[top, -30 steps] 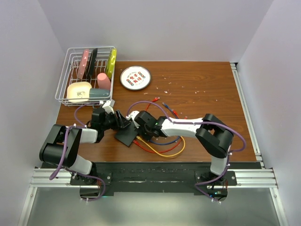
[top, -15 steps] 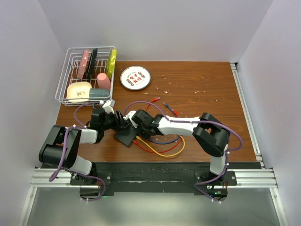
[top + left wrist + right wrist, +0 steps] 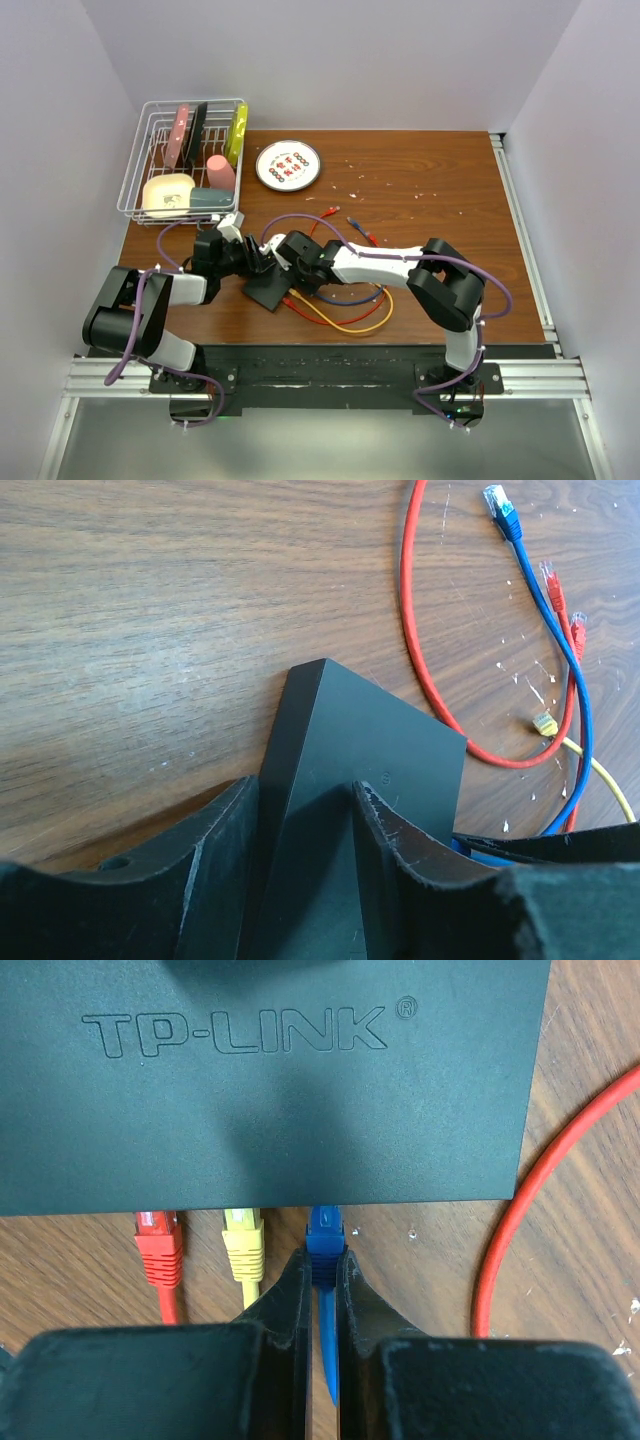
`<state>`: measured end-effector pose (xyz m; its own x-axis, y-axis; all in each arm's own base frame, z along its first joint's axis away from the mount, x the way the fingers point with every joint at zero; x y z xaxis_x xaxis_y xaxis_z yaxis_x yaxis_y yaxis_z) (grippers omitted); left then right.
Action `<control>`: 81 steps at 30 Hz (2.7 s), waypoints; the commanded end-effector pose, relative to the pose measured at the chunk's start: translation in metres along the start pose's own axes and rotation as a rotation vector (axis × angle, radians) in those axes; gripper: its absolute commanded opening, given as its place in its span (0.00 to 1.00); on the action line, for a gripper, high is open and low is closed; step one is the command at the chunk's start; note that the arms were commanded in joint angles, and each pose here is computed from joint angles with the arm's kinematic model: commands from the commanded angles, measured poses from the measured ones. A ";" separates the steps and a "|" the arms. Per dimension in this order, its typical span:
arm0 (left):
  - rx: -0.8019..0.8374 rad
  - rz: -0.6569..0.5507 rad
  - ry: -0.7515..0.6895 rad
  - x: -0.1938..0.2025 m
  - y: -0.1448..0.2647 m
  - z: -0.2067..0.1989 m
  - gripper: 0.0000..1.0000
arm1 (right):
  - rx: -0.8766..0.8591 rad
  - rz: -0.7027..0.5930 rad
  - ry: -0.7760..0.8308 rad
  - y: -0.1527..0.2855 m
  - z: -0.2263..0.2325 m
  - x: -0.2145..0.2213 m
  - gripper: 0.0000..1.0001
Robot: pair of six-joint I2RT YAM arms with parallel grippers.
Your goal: Insert the plug into the switch port
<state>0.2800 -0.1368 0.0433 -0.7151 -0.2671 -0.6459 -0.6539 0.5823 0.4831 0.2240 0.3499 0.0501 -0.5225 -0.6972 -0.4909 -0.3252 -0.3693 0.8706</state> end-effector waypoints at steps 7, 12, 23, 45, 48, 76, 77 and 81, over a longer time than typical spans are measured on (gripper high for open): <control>0.106 0.075 0.005 0.016 0.004 -0.015 0.43 | -0.029 -0.159 -0.008 0.005 0.007 -0.048 0.00; 0.127 0.102 0.021 0.022 0.004 -0.016 0.43 | -0.034 -0.183 -0.015 0.003 0.008 -0.053 0.00; 0.153 0.131 0.037 0.031 0.005 -0.021 0.38 | -0.049 -0.274 -0.031 0.009 0.010 -0.078 0.00; 0.208 0.211 0.070 0.061 0.010 -0.039 0.26 | -0.047 -0.450 -0.100 0.011 -0.003 -0.131 0.00; 0.209 0.209 0.075 0.063 0.012 -0.039 0.27 | -0.050 -0.448 -0.103 0.009 -0.004 -0.131 0.00; -0.193 -0.097 -0.066 -0.039 0.045 -0.021 0.68 | 0.180 -0.299 -0.184 0.070 -0.048 -0.088 0.74; -0.198 -0.104 -0.066 -0.040 0.048 -0.021 0.68 | 0.181 -0.307 -0.198 0.071 -0.050 -0.090 0.74; -0.186 -0.150 -0.087 -0.046 0.059 -0.028 0.68 | 0.161 -0.323 -0.270 0.059 -0.065 -0.095 0.79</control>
<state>0.2639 -0.1165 0.0977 -0.6497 -0.2753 -0.7085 -0.7463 0.4080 0.5259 0.2801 0.3550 0.1359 -0.5408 -0.4746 -0.6945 -0.5566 -0.4172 0.7184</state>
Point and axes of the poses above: each gripper's point midway between its finger pads, its own y axis back along the fingers, its own z axis along the line the jaws close on, x = y × z, the point moved 3 cm from there along y, back along the fingers, and after that the axes turned 2 degrees about -y, right-handed, at the moved point
